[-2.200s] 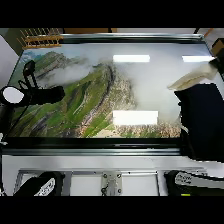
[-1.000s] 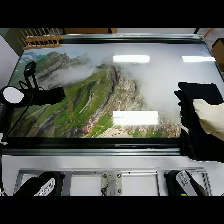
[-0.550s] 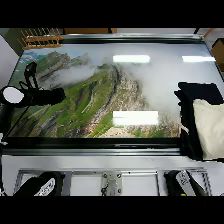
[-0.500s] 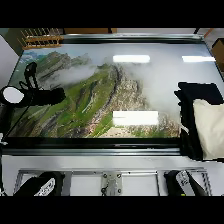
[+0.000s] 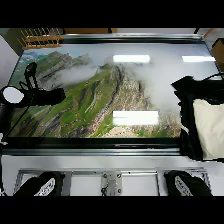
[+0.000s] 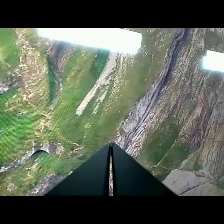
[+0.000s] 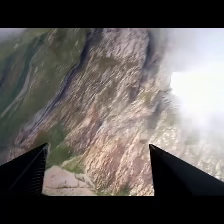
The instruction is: Fold the clothes and pants, and hang the long-sleeved shirts on hangers.
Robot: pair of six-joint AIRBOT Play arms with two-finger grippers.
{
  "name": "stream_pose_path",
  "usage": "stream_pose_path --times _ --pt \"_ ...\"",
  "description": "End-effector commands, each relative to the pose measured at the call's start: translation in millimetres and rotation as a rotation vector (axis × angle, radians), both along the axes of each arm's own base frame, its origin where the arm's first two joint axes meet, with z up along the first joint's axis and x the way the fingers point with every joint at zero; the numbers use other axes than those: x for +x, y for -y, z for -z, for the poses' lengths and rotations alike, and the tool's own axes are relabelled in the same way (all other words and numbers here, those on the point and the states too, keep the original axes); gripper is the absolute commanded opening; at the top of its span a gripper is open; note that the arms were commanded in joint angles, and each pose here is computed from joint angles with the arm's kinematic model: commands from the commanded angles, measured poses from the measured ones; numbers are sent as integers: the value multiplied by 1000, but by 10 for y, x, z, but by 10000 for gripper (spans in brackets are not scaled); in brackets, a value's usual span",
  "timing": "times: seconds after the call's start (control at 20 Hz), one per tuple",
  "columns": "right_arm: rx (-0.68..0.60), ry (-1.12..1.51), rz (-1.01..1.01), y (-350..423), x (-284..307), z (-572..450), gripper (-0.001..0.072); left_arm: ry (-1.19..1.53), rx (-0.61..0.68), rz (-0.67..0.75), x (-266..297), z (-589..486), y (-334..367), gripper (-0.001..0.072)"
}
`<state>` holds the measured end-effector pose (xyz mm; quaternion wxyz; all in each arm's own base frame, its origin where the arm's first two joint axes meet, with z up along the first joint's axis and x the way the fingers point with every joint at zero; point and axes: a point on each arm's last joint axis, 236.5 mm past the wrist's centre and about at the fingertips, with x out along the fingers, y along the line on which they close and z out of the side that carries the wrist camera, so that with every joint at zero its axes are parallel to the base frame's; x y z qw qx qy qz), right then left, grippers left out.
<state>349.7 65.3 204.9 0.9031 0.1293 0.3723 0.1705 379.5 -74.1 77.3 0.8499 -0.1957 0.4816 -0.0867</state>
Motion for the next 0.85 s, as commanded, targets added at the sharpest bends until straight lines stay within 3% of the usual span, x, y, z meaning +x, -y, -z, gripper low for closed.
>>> stream_pose_path --times 0.0,0.05,0.8 --pt "-54 -14 -156 -466 -132 101 304 -2 0 1 -6 0 1 6" --pt "-53 -14 -158 -476 -137 99 15 -2 0 1 -6 0 1 6" --pt "-52 -17 -159 -478 -143 103 19 -2 0 1 -6 0 1 6"
